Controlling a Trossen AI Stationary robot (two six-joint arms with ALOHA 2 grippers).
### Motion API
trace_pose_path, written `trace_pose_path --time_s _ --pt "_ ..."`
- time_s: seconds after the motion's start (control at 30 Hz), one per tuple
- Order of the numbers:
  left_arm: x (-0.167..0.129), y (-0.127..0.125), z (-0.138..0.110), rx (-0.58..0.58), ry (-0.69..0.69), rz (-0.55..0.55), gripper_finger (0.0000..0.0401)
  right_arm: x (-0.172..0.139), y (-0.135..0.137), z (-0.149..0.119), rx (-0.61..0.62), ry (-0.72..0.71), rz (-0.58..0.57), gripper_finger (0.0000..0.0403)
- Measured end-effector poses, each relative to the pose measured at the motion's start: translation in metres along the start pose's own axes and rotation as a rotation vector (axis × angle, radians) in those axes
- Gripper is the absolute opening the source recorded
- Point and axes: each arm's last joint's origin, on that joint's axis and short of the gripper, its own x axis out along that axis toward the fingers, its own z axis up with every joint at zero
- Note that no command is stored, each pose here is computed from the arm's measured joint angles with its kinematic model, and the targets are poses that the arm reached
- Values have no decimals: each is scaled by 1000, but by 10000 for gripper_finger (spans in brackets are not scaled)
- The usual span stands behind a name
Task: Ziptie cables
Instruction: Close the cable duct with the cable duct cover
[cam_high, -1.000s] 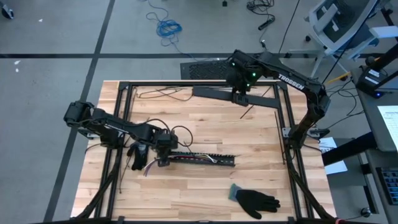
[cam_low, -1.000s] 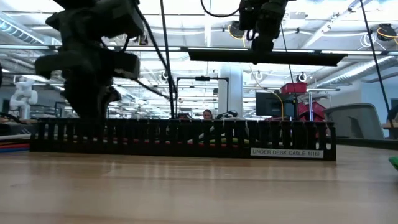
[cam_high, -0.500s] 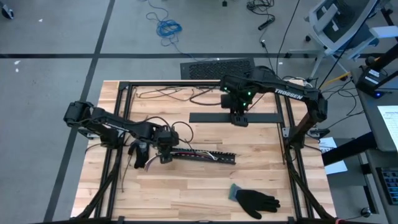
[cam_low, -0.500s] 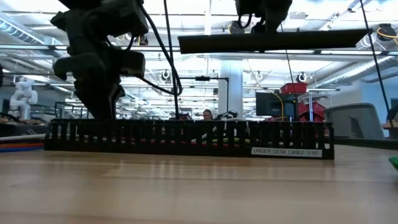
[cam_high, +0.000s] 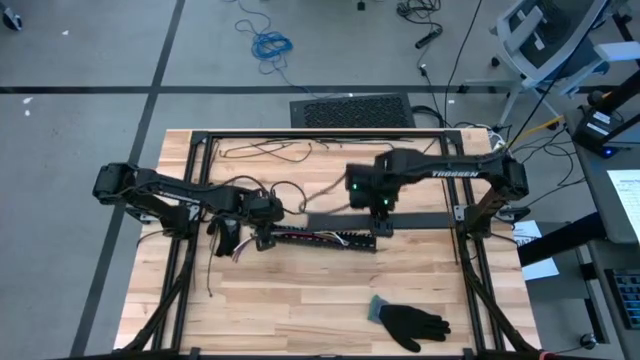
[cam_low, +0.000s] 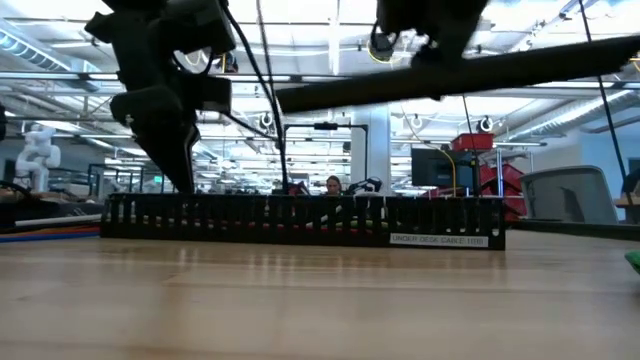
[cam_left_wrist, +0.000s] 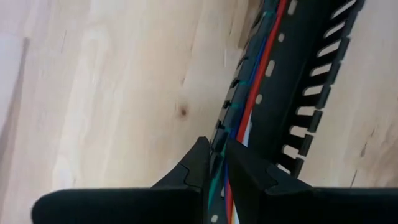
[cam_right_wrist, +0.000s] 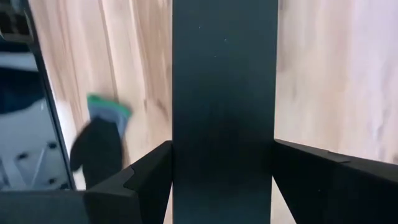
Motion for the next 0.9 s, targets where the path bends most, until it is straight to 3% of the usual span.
trace_pose_path --time_s 0.17,0.37,0.57,0.77,0.9 --pt "-2 0 0 -50 -5 1 52 26 11 -12 4 112 1 226" --pt "-3 -9 -2 -95 -6 -17 52 45 16 -17 26 136 -6 226" --pt "-4 -19 -6 -182 4 -34 52 50 15 -21 111 68 -49 226" --pt "-4 -21 -7 -175 8 -34 52 47 23 -29 195 -34 -53 226" --pt "-4 -21 -7 -175 5 -29 52 57 35 -42 193 -11 -85 226"
